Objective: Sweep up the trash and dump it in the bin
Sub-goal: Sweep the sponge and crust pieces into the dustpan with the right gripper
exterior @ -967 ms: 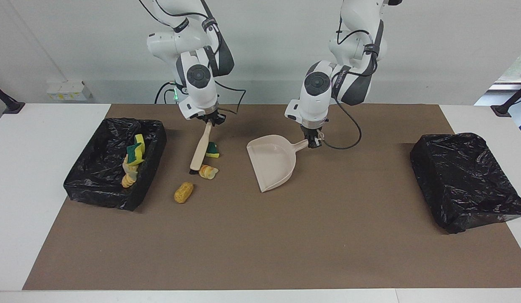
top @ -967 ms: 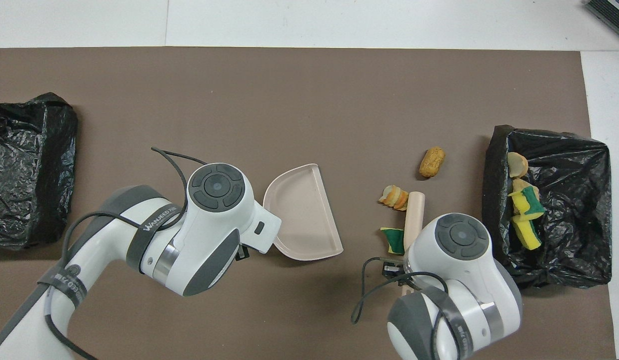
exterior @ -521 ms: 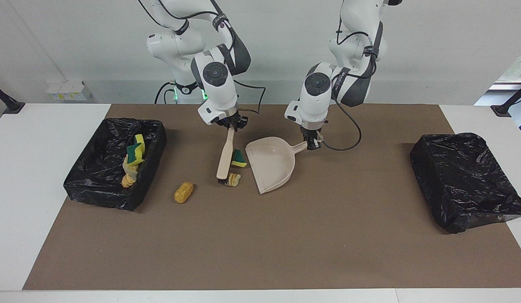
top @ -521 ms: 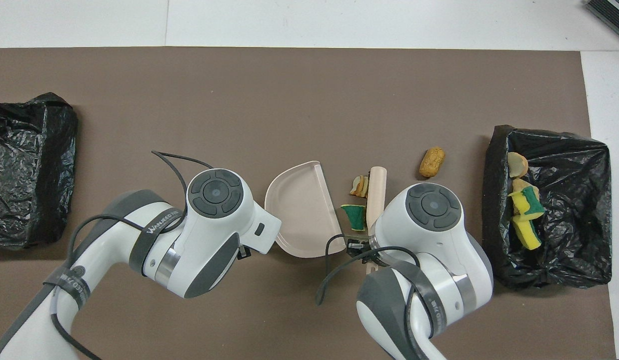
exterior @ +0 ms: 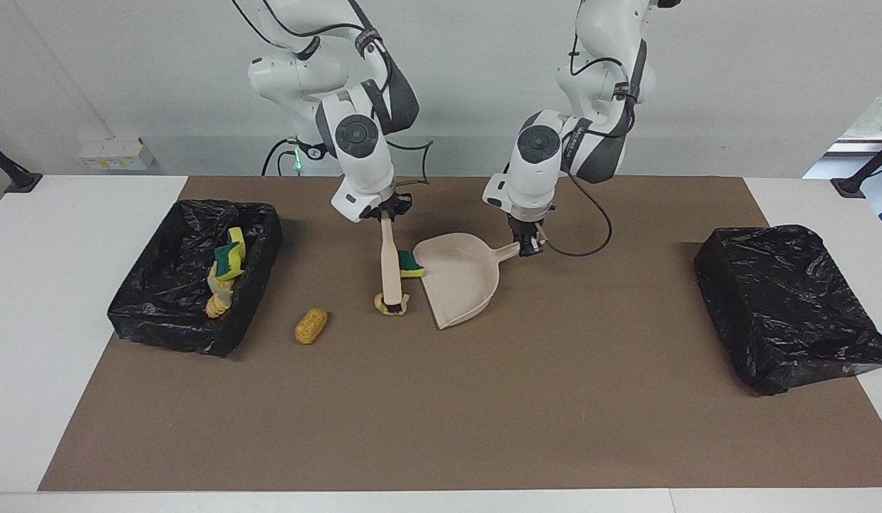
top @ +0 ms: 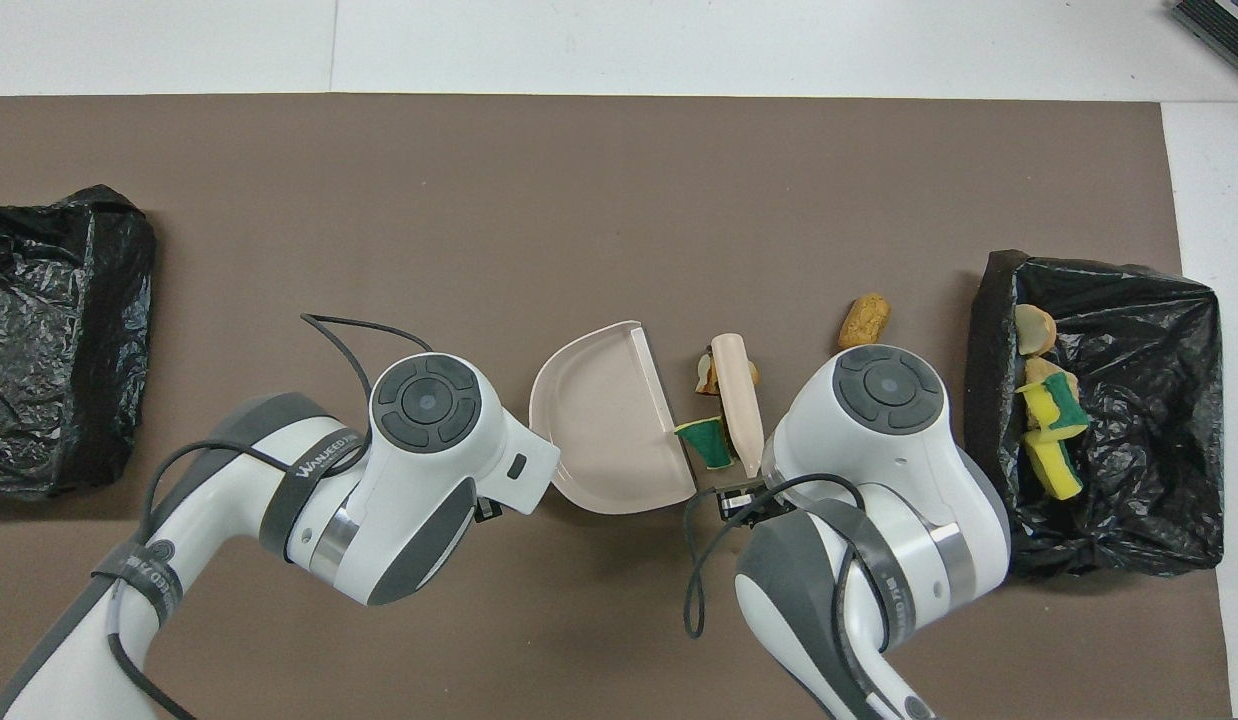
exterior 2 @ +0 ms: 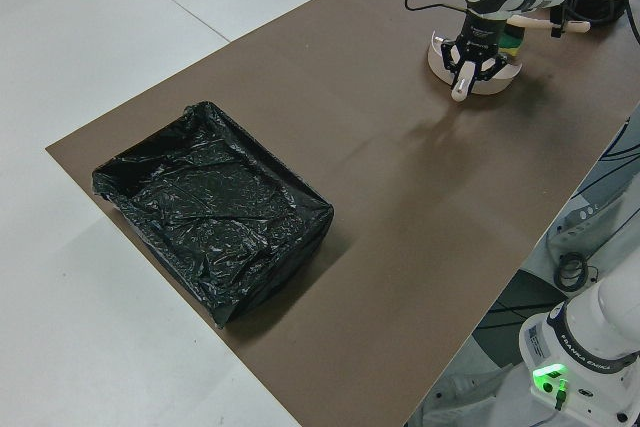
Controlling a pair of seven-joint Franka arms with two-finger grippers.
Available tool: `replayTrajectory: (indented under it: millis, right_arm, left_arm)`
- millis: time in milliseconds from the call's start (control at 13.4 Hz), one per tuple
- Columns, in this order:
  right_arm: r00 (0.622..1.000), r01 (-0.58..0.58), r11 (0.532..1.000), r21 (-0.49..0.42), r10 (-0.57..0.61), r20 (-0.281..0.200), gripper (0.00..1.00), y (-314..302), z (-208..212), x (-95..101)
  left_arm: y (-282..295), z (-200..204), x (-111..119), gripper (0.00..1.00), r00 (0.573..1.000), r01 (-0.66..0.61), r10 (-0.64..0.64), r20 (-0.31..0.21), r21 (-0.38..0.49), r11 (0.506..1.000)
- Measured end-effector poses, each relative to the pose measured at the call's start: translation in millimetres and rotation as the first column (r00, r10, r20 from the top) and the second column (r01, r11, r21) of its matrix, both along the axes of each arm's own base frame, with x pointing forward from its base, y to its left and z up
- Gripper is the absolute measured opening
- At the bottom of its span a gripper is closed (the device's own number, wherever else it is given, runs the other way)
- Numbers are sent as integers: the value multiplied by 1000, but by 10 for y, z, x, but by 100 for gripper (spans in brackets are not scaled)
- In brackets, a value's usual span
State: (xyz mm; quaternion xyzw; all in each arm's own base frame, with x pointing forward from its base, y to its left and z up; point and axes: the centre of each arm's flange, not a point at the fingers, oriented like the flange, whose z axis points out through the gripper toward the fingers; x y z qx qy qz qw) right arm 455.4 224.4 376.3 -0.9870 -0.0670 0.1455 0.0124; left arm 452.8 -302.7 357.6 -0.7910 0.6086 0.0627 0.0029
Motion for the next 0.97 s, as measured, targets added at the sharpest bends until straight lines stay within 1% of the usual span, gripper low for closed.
replayTrajectory:
  millis: [149, 298, 372, 521, 744, 893, 967]
  right_arm:
    - [998, -50, 998, -38, 51, 40, 26, -19, 74, 92]
    - [996, -52, 998, -37, 55, 73, 26, -18, 199, 205]
    - [995, -50, 998, -33, 52, 81, 26, -28, 233, 243]
    - [995, -56, 998, -28, 58, 79, 26, -112, 224, 301]
    - [996, -72, 997, -11, 73, 60, 26, -479, 135, 437]
    - [996, -71, 997, -8, 72, 50, 26, -573, 60, 464]
    - [996, -75, 997, -5, 75, 53, 26, -545, 11, 467]
  left_arm:
    - [0, -1, -1, 32, 1000, -1, 1, 0, 0, 1000]
    - [1, -1, -1, 32, 1000, -1, 1, 0, 0, 1000]
    - [1, -1, -2, 32, 1000, -1, 1, 0, 0, 1000]
    - [2, -3, -3, 32, 1000, -2, 2, 0, 0, 1000]
    - [2, -3, -3, 32, 1000, -2, 2, 0, 0, 1000]
    - [2, -3, -3, 32, 1000, -2, 2, 0, 0, 1000]
    - [2, -3, -3, 32, 1000, -2, 2, 0, 0, 1000]
